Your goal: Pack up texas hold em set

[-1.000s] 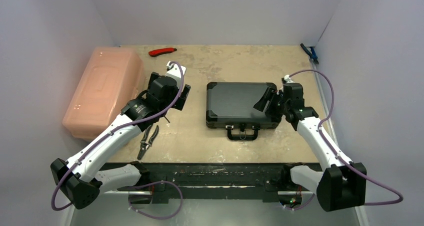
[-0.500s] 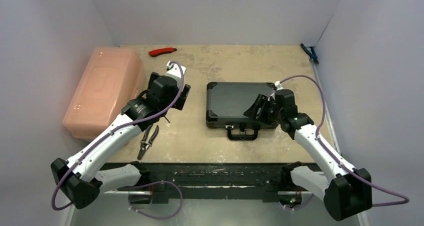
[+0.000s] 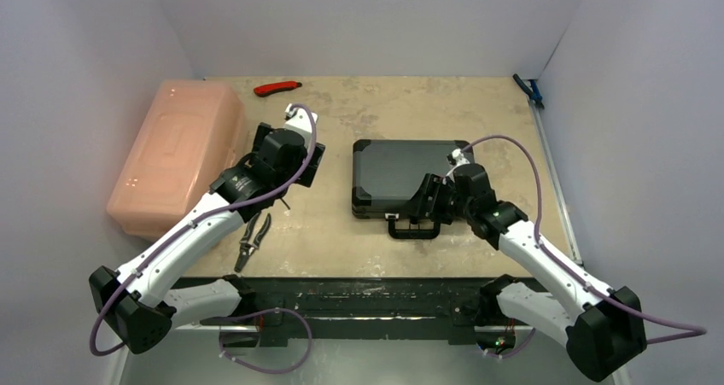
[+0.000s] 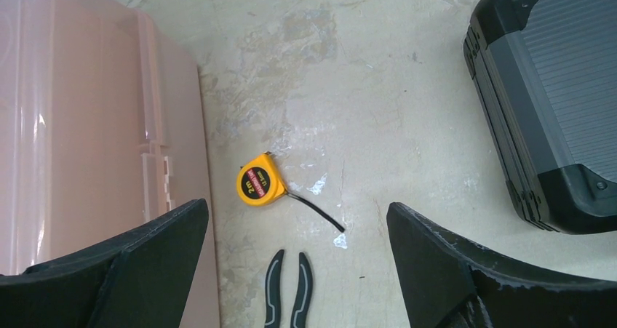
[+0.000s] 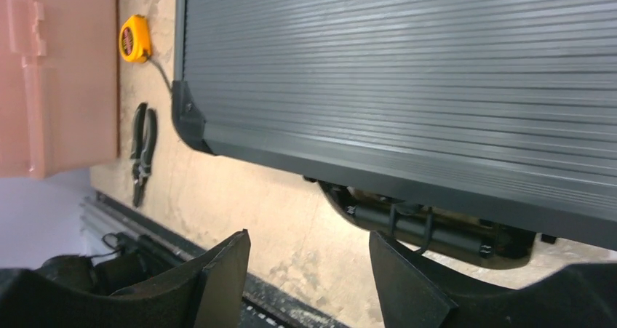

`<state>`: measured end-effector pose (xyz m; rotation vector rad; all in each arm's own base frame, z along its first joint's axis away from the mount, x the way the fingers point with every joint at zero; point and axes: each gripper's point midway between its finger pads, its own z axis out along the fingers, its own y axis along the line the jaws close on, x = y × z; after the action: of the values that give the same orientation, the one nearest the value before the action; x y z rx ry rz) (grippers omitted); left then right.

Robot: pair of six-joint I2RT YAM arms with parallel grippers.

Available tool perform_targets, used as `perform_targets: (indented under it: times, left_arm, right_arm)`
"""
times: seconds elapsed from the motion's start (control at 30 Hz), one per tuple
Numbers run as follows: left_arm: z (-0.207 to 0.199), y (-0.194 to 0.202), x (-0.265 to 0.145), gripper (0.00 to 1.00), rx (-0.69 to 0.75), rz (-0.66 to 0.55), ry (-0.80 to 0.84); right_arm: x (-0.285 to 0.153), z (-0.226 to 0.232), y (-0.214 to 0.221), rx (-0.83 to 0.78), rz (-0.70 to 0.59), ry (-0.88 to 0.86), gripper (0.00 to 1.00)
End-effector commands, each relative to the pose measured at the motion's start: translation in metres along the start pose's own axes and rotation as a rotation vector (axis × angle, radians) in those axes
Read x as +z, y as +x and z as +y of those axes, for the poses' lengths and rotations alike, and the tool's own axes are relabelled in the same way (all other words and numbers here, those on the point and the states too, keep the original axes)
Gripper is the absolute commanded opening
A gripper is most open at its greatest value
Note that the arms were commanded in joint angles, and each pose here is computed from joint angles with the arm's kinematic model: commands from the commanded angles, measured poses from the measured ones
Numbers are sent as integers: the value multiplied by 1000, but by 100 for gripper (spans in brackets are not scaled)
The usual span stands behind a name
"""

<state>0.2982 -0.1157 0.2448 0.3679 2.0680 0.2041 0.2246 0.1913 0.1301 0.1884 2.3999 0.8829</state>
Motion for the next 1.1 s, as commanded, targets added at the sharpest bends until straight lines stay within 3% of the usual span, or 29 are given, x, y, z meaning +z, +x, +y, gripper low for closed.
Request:
perform_targets:
  times: [0.0, 0.2, 0.47, 0.7, 1.07]
  left_arm:
    - [5, -3, 3, 93, 11, 1, -31]
    - [5, -3, 7, 93, 21, 1, -48]
    - [-1, -7, 16, 93, -19, -33, -44]
    - [-7, -13, 35, 93, 5, -37, -49]
    - [-24, -11, 49, 92, -57, -9, 79]
  right_arm:
    - [-6, -14, -18, -59, -113, 82, 69]
    - [-25, -25, -48, -57, -258, 196, 88]
    - [-56, -25, -101, -54, -536, 266, 99]
    - [-61, -10, -142, -110, -688, 260, 99]
    - [-36, 6, -162, -176, -747, 180, 99]
